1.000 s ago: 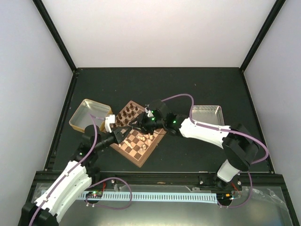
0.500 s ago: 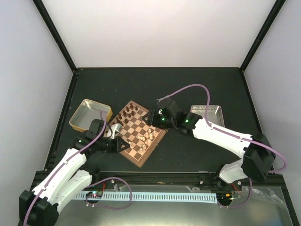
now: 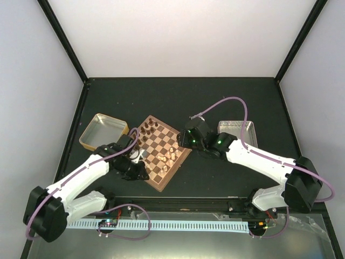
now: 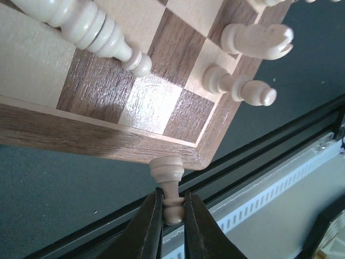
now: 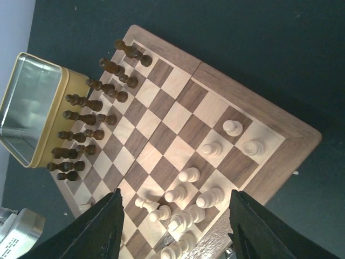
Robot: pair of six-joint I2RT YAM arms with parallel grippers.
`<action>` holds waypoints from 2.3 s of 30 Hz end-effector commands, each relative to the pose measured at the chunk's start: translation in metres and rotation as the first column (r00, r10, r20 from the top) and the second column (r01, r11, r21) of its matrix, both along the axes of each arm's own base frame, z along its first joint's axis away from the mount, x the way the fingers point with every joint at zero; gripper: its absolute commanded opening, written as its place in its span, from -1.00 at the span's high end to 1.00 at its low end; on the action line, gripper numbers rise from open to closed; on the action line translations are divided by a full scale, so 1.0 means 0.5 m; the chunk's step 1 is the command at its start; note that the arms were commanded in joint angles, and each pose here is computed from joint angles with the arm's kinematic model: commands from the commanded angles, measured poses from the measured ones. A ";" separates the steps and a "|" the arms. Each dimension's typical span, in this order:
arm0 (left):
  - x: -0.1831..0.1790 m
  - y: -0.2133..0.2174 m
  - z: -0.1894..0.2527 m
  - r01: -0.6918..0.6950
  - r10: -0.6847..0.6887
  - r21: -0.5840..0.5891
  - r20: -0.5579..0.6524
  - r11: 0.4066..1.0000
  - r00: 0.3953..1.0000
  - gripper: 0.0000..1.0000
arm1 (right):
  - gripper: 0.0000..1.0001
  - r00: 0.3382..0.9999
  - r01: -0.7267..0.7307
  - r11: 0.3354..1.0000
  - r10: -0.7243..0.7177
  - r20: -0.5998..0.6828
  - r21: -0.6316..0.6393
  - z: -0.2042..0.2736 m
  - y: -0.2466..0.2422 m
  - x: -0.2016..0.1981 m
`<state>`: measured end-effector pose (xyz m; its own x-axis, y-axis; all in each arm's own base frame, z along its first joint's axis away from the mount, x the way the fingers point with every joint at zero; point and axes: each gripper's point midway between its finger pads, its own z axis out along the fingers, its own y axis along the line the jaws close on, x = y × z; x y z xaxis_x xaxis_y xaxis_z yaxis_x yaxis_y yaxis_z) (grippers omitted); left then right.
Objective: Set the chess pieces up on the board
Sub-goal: Place the chess piece on the chessboard.
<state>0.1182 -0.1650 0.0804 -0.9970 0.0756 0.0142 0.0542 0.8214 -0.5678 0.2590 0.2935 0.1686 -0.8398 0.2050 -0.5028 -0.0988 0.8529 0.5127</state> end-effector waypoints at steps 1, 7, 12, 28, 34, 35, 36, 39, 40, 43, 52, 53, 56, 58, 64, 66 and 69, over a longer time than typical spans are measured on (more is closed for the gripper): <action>0.008 -0.002 0.002 0.023 -0.022 0.064 -0.016 0.998 1.000 0.90 | -0.09 0.997 0.033 0.999 -0.031 0.068 -0.027 0.018 -0.027 0.014; 0.023 -0.020 -0.006 0.054 -0.051 0.087 -0.046 0.995 0.998 0.89 | -0.10 0.996 0.031 0.999 -0.028 0.080 -0.036 0.016 -0.033 0.014; 0.031 -0.031 -0.014 0.077 -0.070 0.106 -0.066 0.991 0.995 0.82 | -0.10 0.996 0.036 0.998 -0.032 0.089 -0.043 0.014 -0.039 0.014; 0.047 -0.040 -0.037 0.099 -0.085 0.140 -0.102 0.985 0.991 0.56 | -0.11 0.993 0.050 0.997 -0.044 0.105 -0.052 0.017 -0.050 0.014; 0.058 -0.044 -0.032 0.096 -0.085 0.140 -0.084 0.986 0.993 0.56 | -0.11 0.993 0.053 0.997 -0.047 0.104 -0.056 0.015 -0.054 0.014; 0.058 -0.044 -0.033 0.095 -0.083 0.139 -0.084 0.986 0.993 0.56 | -0.11 0.993 0.054 0.997 -0.048 0.103 -0.058 0.014 -0.055 0.014; 0.058 -0.044 -0.033 0.094 -0.083 0.137 -0.084 0.986 0.993 0.58 | -0.11 0.993 0.054 0.997 -0.047 0.104 -0.058 0.014 -0.055 0.013; 0.058 -0.043 -0.035 0.090 -0.080 0.138 -0.081 0.986 0.994 0.70 | -0.11 0.993 0.054 0.997 -0.048 0.105 -0.059 0.014 -0.055 0.013; 0.058 -0.044 -0.037 0.089 -0.079 0.137 -0.080 0.987 0.994 0.71 | -0.11 0.993 0.055 0.997 -0.048 0.103 -0.060 0.013 -0.056 0.013; 0.060 -0.045 -0.038 0.088 -0.078 0.136 -0.075 0.987 0.994 0.72 | -0.11 0.994 0.054 0.997 -0.048 0.101 -0.062 0.010 -0.056 0.012; 0.071 -0.045 -0.039 0.070 -0.064 0.140 -0.049 0.988 0.997 0.75 | -0.11 0.995 0.050 0.997 -0.044 0.095 -0.064 0.004 -0.056 0.010; 0.071 -0.044 -0.040 0.069 -0.063 0.142 -0.047 0.987 0.997 0.74 | -0.11 0.995 0.050 0.997 -0.043 0.095 -0.063 0.004 -0.055 0.010; 0.075 -0.042 -0.039 0.064 -0.059 0.153 -0.036 0.986 0.998 0.70 | -0.11 0.995 0.035 0.997 -0.029 0.095 -0.062 0.003 -0.050 0.009; 0.079 -0.042 -0.037 0.059 -0.055 0.155 -0.030 0.986 0.998 0.68 | -0.11 0.995 0.017 0.998 -0.011 0.096 -0.064 0.001 -0.045 0.009; 0.089 -0.047 -0.012 0.050 -0.052 0.134 0.010 0.990 0.999 0.50 | -0.06 0.988 -0.107 0.992 0.114 0.100 -0.072 0.003 -0.012 -0.002; 0.093 -0.049 -0.002 0.047 -0.050 0.126 0.024 0.991 0.998 0.46 | -0.04 0.982 -0.150 0.986 0.158 0.105 -0.073 0.004 -0.001 -0.007; 0.100 -0.051 0.021 0.035 -0.043 0.101 0.072 0.994 0.997 0.44 | 0.03 0.966 -0.226 0.972 0.233 0.113 -0.071 0.009 0.020 -0.016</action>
<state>0.1515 -0.1835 0.0645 -0.9898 0.1284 0.0609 0.0879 0.8899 -0.4476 0.2531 0.2854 0.1622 -0.8123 0.0656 -0.5796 -0.2367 0.8711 0.4303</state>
